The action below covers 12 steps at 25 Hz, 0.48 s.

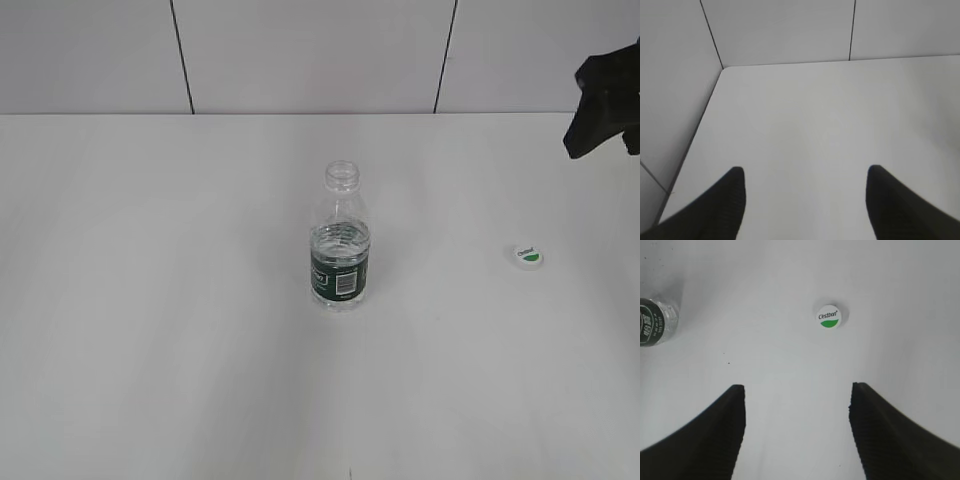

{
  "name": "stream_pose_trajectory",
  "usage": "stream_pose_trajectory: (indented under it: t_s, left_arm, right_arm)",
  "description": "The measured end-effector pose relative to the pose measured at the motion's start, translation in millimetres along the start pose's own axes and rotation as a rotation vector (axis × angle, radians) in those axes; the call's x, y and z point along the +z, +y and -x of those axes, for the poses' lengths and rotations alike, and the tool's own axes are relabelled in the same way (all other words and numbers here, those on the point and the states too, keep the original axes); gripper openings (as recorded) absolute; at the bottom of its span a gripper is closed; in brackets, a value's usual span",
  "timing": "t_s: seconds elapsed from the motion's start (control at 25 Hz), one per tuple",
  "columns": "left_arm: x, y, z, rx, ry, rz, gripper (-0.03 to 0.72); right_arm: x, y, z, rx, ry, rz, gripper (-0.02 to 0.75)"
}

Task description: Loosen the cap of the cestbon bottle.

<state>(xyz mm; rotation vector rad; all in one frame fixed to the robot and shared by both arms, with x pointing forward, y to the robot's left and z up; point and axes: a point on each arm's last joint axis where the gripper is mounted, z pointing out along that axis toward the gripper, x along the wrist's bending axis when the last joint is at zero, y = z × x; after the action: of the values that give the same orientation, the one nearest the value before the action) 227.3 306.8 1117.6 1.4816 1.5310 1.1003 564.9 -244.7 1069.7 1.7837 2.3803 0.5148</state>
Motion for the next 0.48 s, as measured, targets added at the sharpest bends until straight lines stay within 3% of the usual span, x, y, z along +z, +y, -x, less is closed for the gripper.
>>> stream_pose_trajectory:
  t_s: [0.2, 0.48]
  left_arm:
    - [4.4, -34.2, 5.6, -0.016, -0.044, 0.018, 0.463]
    - [22.0, -51.9, 10.3, -0.014, -0.077, -0.057, 0.463]
  right_arm:
    - [-6.1, -0.9, -1.1, -0.003, -0.002, 0.016, 0.496]
    - [-10.5, -1.4, -2.0, -0.005, -0.003, 0.029, 0.496]
